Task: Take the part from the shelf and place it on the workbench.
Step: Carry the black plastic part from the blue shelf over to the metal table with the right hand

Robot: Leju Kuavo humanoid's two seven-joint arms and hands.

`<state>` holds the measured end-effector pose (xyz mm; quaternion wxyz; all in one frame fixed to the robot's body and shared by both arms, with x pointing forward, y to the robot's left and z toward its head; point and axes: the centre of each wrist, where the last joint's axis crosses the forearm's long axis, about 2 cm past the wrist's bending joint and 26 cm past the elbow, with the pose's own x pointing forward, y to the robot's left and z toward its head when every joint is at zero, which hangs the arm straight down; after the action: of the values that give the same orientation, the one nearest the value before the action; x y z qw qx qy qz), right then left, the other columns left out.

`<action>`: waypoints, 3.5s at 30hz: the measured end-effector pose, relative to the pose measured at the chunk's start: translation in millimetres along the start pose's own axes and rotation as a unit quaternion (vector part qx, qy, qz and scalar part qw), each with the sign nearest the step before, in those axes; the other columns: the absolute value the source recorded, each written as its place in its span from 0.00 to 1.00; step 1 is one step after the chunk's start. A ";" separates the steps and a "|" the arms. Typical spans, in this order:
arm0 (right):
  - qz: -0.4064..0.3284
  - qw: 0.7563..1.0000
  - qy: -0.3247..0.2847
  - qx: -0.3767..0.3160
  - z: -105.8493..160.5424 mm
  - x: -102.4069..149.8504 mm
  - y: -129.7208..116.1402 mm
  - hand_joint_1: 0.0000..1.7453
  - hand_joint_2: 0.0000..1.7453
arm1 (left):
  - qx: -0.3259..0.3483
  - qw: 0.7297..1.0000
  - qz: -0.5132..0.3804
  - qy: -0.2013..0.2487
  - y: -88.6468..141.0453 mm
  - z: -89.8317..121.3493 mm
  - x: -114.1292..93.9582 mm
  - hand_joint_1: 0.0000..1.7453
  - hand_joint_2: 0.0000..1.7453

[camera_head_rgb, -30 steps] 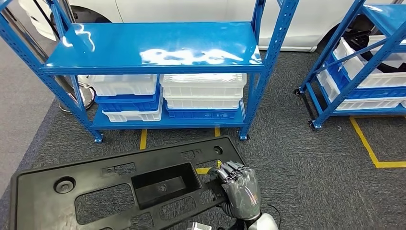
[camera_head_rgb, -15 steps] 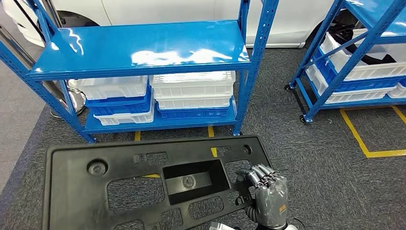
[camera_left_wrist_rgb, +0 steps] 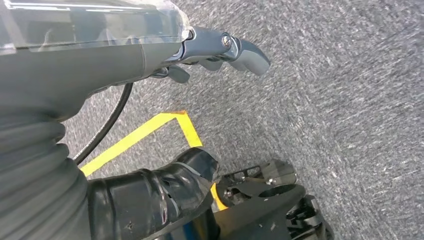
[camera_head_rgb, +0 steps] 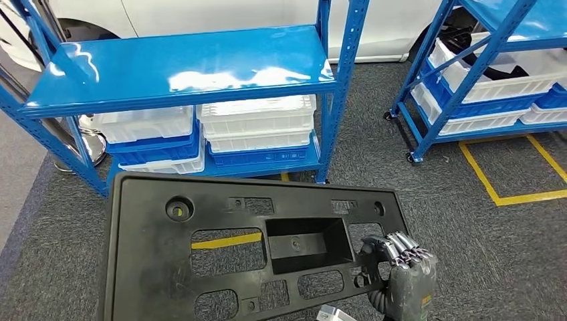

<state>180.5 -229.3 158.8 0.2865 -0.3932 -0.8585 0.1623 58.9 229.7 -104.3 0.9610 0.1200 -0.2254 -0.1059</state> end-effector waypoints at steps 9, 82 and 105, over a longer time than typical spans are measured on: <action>-0.004 0.999 0.034 -0.033 4.1 -3.8 -11.4 0.99 1.00 | 0.001 1.000 0.006 0.003 -0.6 0.5 -1.0 0.00 1.00; -0.008 0.992 0.076 -0.100 7.6 -9.1 -29.8 0.99 1.00 | -0.003 1.000 0.012 0.005 -2.5 1.5 -2.0 0.00 1.00; -0.001 0.992 0.081 -0.102 9.4 -12.1 -32.8 0.99 1.00 | -0.026 0.999 0.026 -0.015 -2.8 2.1 -5.0 0.00 1.00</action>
<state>162.0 -260.0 163.6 0.3135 -0.4308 -0.8452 0.0417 53.1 228.0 -105.4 0.9629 0.0878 -0.2397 -0.0881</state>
